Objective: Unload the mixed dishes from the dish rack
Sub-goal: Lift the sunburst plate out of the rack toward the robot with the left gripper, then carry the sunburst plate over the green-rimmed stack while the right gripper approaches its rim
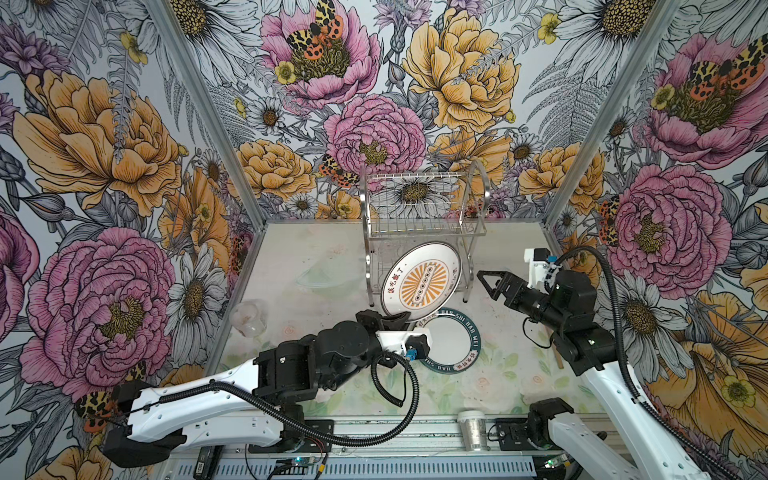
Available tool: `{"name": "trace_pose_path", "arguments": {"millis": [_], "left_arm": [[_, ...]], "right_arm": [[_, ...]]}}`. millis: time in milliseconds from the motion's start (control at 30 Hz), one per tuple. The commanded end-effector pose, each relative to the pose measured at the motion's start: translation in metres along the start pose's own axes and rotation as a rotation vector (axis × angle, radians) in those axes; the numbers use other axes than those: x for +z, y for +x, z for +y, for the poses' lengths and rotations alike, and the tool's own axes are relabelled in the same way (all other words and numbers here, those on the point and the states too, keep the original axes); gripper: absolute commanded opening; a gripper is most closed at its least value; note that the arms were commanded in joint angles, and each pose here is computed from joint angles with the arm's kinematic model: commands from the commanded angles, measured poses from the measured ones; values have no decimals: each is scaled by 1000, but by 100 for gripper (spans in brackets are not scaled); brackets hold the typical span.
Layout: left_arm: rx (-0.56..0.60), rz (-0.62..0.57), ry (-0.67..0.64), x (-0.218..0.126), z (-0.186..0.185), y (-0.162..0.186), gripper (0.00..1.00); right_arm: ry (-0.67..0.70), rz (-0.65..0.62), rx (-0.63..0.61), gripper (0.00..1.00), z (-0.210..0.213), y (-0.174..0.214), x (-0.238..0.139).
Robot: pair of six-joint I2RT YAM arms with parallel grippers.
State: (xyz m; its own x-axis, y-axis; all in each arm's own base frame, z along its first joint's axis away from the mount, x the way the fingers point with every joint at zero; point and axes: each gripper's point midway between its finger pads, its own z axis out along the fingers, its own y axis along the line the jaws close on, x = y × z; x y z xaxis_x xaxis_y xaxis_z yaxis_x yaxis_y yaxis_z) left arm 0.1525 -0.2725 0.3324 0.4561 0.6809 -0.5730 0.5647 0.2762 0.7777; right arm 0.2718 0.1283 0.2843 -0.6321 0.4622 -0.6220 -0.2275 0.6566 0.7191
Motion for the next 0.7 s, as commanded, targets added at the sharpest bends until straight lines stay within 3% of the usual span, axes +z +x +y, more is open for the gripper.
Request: {"name": "trace_pose_path", "arguments": {"millis": [0, 233, 667], "left_arm": [[105, 71, -97, -4, 7, 16, 0], [341, 167, -31, 12, -37, 55, 0], [490, 205, -34, 44, -59, 69, 0]], "right_arm": [[-52, 50, 27, 100, 14, 5, -5], [-102, 146, 47, 90, 20, 20, 0], [-139, 381, 84, 65, 22, 62, 35]]}}
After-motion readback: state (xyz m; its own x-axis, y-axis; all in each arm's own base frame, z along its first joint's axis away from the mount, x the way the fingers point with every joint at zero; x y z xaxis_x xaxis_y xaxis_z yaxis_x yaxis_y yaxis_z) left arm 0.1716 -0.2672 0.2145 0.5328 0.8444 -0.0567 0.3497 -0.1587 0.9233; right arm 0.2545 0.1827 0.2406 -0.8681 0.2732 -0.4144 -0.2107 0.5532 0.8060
